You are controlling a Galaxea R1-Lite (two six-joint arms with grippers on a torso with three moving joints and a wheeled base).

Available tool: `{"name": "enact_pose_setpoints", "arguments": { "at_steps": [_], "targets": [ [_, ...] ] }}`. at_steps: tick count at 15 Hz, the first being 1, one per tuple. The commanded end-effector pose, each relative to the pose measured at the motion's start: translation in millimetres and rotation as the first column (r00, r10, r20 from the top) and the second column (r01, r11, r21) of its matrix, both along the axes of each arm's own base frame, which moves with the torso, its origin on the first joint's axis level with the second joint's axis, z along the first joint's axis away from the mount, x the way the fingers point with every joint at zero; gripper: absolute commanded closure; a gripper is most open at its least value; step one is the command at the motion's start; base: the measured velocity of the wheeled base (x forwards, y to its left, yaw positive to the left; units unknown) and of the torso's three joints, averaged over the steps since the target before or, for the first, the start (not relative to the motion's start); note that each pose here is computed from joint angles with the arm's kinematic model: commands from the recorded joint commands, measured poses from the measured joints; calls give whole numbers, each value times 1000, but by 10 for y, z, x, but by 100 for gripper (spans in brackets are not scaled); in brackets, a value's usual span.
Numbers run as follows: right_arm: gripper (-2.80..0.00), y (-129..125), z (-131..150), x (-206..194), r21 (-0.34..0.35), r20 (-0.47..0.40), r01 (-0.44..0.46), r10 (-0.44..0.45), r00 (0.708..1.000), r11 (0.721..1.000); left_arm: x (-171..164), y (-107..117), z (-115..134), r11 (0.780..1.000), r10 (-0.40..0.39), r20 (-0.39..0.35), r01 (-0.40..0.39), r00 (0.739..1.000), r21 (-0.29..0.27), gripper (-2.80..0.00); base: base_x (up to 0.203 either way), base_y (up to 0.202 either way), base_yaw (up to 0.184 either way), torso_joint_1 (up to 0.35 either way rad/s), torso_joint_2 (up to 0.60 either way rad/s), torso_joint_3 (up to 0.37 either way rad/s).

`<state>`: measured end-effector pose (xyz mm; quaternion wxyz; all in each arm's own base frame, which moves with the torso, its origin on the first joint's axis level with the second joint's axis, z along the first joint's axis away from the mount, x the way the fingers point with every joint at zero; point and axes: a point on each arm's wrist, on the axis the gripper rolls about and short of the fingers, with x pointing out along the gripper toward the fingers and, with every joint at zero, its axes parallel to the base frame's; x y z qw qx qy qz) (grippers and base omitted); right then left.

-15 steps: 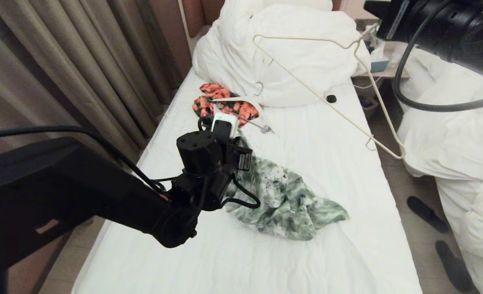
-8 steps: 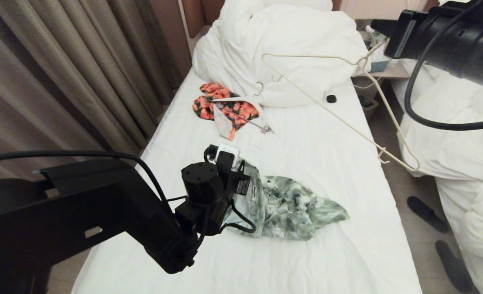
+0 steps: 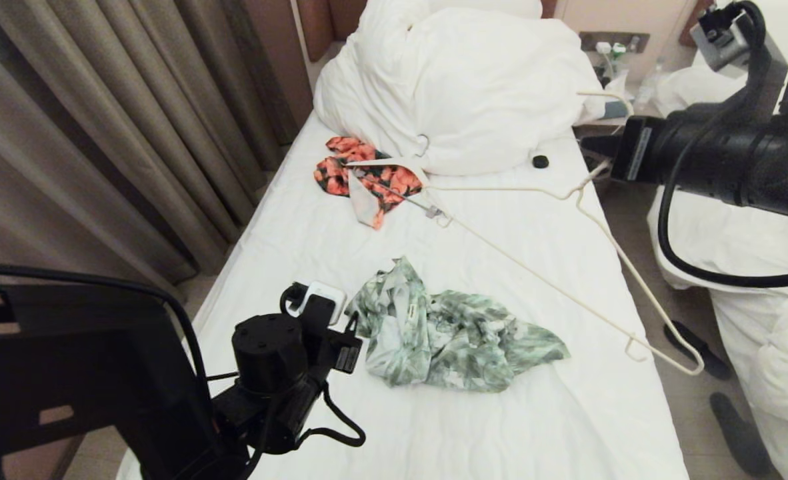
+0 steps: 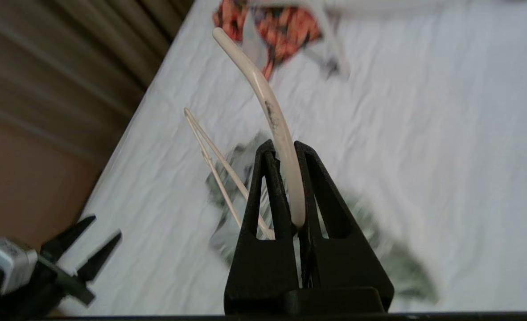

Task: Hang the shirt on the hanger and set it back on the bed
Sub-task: Place the hanger on the bed

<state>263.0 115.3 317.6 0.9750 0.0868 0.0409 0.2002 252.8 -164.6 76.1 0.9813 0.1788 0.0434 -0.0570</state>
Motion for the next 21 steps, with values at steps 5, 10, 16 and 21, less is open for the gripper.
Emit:
{"name": "enact_pose_setpoints", "arguments": {
  "at_steps": [5,10,16,21],
  "targets": [
    [0,149,-625,227,152,-294,-127,167,941,980,-241,599,205,982,168,5,-167,986,-84,0,0,0,0,0,0,0],
    [0,257,-1383,755,193,-497,-238,304,812,952,-274,664,189,978,182,-11,-183,983,-103,0,0,0,0,0,0,0],
    [0,341,-2209,1269,90,-551,-361,349,758,928,-208,700,228,974,131,-4,-129,991,-188,0,0,0,0,0,0,0],
    [0,384,-2502,1538,4,-522,-423,362,772,906,-185,878,279,971,106,5,-102,994,-217,0,0,0,0,0,0,0]
  ]
}}
